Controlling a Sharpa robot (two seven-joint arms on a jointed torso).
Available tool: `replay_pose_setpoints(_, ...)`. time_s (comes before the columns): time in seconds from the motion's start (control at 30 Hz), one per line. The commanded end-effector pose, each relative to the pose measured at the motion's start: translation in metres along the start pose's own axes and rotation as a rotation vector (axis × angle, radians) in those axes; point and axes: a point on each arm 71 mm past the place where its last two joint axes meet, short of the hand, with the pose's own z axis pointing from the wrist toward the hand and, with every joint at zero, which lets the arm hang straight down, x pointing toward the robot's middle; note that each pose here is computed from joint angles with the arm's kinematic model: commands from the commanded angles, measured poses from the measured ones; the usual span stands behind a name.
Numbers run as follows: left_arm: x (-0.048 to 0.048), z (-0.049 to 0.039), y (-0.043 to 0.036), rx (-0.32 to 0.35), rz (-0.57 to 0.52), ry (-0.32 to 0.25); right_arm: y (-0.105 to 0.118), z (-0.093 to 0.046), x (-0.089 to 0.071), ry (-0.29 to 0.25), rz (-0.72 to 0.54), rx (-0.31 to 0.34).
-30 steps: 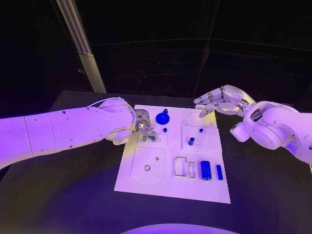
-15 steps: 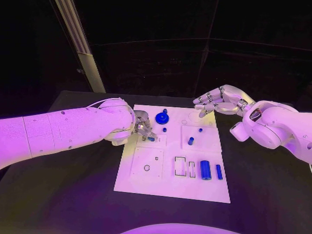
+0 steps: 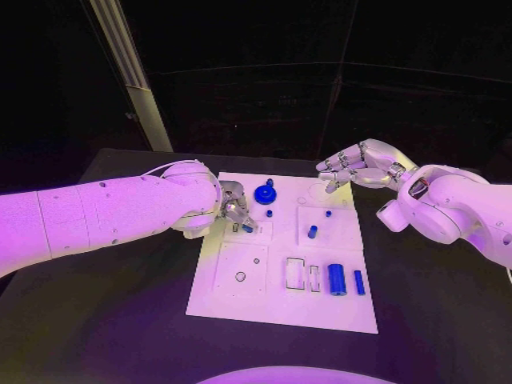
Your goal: Assemble the parts on the task board
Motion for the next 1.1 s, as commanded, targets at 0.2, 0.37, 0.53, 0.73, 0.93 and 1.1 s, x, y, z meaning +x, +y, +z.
replay_pose_setpoints(0.2,0.0043,0.0007,0.0014,-0.001,0.013,0.011,0.0020,0.0009,0.0007,0.012,-0.002,-0.013)
replay_pose_setpoints(0.37,0.0035,0.0013,0.0011,0.000,0.009,0.005,0.0021,0.0010,0.0009,0.013,-0.002,-0.013)
replay_pose_setpoints(0.53,0.0028,0.0023,0.0005,0.000,0.009,0.002,0.0023,0.0012,0.0012,0.014,-0.001,-0.013)
replay_pose_setpoints(0.73,0.0022,0.0036,-0.0001,-0.002,0.010,0.003,0.0024,0.0011,0.0014,0.014,-0.001,-0.013)
replay_pose_setpoints(0.93,0.0014,0.0045,-0.0005,-0.002,0.008,-0.002,0.0025,0.0011,0.0016,0.015,-0.001,-0.012)
replay_pose_setpoints(1.1,0.0011,0.0047,-0.0019,0.004,0.005,-0.007,0.0026,0.0014,0.0019,0.016,-0.001,-0.012)
